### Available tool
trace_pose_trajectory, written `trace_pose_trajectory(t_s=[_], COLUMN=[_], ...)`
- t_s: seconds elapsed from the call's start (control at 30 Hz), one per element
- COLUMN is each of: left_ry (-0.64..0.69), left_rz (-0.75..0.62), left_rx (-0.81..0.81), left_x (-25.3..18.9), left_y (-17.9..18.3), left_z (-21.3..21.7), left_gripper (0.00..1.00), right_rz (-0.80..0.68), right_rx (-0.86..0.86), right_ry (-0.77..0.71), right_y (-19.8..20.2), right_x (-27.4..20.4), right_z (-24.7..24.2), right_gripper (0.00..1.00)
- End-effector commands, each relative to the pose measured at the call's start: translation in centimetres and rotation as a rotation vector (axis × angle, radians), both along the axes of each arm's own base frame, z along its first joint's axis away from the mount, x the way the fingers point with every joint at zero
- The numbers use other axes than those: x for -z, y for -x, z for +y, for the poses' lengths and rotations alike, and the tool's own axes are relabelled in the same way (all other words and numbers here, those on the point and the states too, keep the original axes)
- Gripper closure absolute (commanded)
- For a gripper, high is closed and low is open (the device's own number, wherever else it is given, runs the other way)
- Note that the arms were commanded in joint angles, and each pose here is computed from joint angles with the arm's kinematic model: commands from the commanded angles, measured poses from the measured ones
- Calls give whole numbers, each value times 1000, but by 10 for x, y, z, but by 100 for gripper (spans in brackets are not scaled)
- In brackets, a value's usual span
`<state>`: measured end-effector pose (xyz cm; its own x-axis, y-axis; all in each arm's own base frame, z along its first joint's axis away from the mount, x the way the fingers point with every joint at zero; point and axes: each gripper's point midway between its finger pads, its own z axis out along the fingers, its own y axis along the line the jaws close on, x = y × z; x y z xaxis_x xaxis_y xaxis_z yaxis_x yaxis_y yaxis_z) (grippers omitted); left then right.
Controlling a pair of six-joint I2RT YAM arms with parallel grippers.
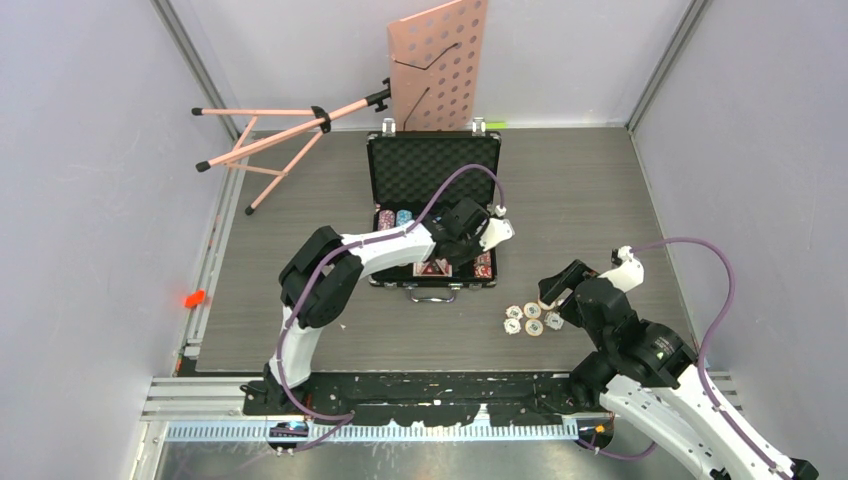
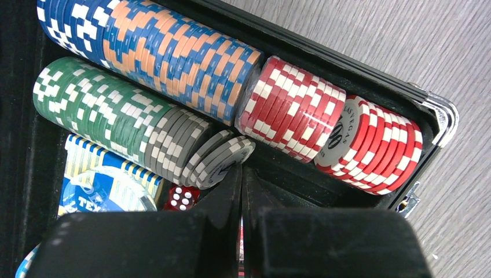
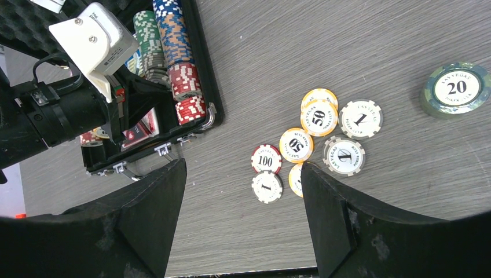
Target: Pack up texas hold em set
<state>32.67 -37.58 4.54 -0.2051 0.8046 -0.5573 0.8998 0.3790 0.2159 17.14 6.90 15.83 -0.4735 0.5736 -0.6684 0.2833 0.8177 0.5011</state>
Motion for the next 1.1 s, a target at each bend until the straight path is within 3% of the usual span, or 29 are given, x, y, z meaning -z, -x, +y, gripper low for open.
trace_pose_trajectory(t_s=[0.0, 0.2, 0.37, 0.53, 0.7, 0.83, 1.07], left_ry=[52, 89, 203, 297, 393, 432, 488], left_rz=[-26, -41, -40, -63, -100, -85, -9], left_rx=[-14, -27, -31, -75, -133, -254, -429], left_x=[-15, -40, -79, -102, -113, -112, -106], left_y=[-6, 4, 23, 43, 64, 74, 88], left_z=[-5, 6, 12, 33, 62, 87, 108], left_gripper=[100, 94, 72, 59, 45, 3, 0], right_rz=[-33, 41, 251, 386, 444, 438, 499], right_rx=[16, 5, -53, -116, -187, -190, -153], right_ry=[-13, 8, 141, 242, 173, 166, 188], right_y=[-5, -3, -3, -1, 3, -6, -18], right_x=[-11, 0, 26, 46, 71, 79, 102], right_z=[0, 5, 19, 30, 57, 65, 75], right_gripper=[22, 8, 6, 11, 21, 23, 29])
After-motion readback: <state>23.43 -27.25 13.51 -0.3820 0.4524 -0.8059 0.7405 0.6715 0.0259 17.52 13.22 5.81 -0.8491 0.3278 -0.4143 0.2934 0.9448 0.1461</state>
